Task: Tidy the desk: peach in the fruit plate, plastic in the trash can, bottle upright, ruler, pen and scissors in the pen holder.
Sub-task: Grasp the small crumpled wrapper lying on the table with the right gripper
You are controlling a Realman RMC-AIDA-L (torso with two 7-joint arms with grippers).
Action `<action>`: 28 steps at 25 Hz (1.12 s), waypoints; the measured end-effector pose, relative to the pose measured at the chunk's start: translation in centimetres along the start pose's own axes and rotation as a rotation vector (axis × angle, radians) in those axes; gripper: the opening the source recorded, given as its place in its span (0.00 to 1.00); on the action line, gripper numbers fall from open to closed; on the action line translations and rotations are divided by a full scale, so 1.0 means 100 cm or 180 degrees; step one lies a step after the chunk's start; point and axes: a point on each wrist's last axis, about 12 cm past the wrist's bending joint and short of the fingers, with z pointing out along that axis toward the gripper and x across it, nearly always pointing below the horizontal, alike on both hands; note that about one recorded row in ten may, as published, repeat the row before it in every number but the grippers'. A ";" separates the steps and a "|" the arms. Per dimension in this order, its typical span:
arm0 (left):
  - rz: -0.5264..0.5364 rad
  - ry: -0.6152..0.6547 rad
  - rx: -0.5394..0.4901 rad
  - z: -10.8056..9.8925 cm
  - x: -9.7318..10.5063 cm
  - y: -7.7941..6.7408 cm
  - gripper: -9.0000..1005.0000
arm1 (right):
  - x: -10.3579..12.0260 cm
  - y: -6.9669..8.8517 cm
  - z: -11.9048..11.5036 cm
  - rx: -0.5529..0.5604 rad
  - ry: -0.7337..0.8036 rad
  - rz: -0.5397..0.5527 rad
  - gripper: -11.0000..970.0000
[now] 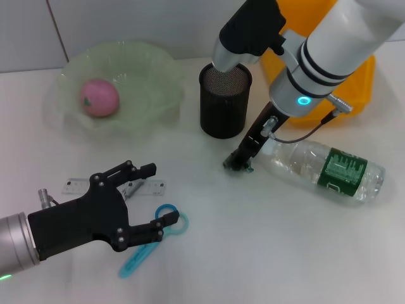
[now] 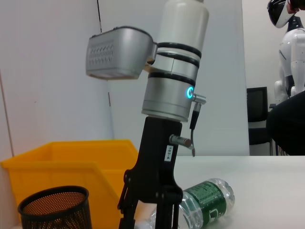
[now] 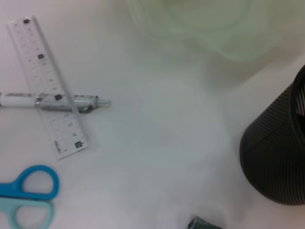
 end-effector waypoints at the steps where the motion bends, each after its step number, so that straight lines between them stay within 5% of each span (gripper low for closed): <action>1: 0.0002 0.0001 0.0001 0.000 0.000 0.000 0.85 | 0.000 0.000 0.002 0.0003 0.0004 0.0006 0.86; 28: 0.0029 0.0040 0.0117 0.012 -0.002 0.005 0.85 | 0.009 -0.001 0.020 -0.0077 0.0084 0.0091 0.83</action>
